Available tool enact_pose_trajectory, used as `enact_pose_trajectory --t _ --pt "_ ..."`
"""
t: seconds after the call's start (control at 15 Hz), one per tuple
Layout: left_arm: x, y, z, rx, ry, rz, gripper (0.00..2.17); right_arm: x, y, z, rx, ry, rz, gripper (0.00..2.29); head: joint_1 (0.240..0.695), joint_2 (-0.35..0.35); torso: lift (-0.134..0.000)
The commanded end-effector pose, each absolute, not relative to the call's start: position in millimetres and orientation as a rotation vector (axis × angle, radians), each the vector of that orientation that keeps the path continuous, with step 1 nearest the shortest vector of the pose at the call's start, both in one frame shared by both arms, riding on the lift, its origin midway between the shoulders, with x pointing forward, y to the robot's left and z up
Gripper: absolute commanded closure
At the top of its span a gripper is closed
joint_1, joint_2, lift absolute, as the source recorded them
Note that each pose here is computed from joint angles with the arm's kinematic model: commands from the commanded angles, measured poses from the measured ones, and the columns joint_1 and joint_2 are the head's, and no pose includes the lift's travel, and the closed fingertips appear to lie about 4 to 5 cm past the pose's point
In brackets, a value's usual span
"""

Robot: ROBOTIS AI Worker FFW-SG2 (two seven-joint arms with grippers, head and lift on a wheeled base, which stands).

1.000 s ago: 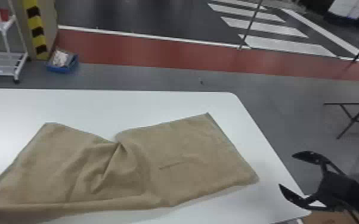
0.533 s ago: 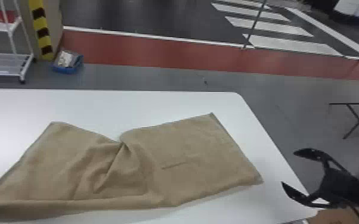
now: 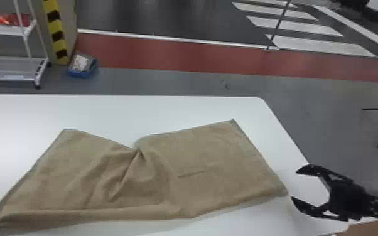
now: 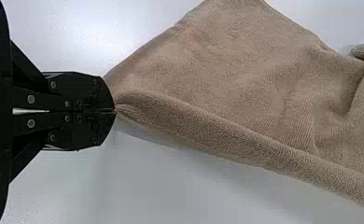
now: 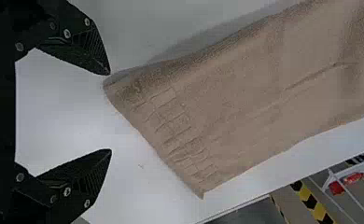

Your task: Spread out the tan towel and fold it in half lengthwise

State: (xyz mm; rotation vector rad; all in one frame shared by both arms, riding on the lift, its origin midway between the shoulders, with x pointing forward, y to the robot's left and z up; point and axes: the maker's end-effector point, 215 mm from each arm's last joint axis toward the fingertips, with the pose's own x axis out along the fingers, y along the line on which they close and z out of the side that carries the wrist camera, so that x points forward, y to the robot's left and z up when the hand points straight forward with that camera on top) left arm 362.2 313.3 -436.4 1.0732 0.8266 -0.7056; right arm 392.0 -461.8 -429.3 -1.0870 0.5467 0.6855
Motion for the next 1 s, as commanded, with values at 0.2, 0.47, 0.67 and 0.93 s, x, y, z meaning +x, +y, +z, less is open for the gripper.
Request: enact_pose_trajectory --t 0.2,0.47,0.67,0.93 --pt "359.1 316.0 -437.3 1.072 0.834 -0.703 1.33 387.8 -449.7 -451.2 -1.122 0.628 0.771 0.59 0.695 -0.209 -0.125" --pt "359.1 316.0 -437.3 1.072 0.834 -0.703 1.33 396.3 -453.5 -448.4 -1.103 0.642 0.755 0.59 0.695 -0.204 -0.125" --pt "357.9 315.9 -438.8 1.073 0.835 -0.706 1.33 399.0 -452.5 -447.7 -1.095 0.652 0.768 0.80 0.695 -0.206 -0.125" --pt "358.2 320.1 -437.6 1.072 0.838 -0.697 1.33 395.1 -455.7 -445.0 -1.097 0.670 0.794 1.43 0.695 -0.203 -0.125"
